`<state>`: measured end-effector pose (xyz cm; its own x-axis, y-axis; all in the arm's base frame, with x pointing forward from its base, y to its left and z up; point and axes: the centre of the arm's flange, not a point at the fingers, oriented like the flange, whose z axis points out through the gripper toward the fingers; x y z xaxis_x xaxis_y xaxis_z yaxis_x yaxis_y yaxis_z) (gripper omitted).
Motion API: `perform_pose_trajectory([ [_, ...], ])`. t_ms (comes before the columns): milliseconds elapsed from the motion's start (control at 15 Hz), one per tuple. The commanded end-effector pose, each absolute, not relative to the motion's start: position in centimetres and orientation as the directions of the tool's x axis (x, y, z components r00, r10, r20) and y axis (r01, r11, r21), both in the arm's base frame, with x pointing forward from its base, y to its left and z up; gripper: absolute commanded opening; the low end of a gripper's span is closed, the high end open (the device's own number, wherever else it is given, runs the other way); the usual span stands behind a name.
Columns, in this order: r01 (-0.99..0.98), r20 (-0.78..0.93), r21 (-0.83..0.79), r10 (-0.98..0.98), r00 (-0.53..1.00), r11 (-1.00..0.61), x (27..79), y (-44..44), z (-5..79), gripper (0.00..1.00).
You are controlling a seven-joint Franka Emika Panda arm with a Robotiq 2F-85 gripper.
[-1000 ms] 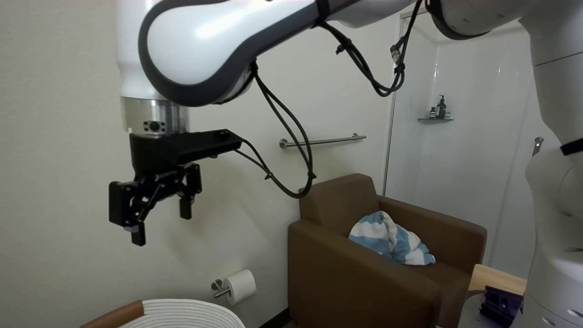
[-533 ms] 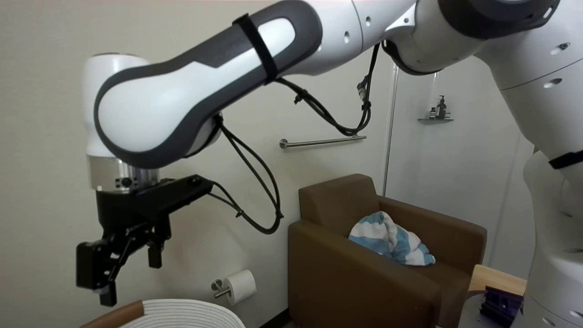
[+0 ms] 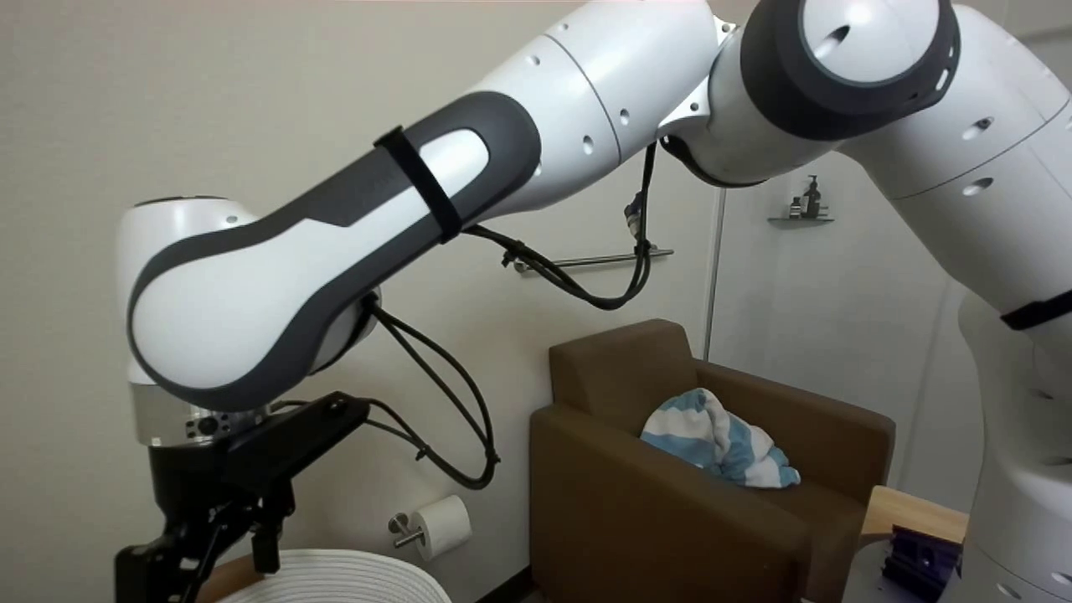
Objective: Move the object from the basket to the couch and move the towel from the couch to the basket
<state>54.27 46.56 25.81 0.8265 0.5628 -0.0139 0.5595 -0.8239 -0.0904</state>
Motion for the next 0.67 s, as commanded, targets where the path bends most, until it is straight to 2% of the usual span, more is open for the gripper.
perform_pose_trajectory([
  [0, 0.569, -0.051, -0.080, 0.574, 0.817, -0.818, 54.5, 47.7, 24.2, 1.00],
  [267, 0.598, -0.199, -0.220, 0.635, 0.746, -0.771, 54.8, 49.4, 16.2, 1.00],
  [600, 0.523, -0.232, -0.165, 0.548, 0.803, -0.836, 53.8, 49.8, 9.8, 1.00],
])
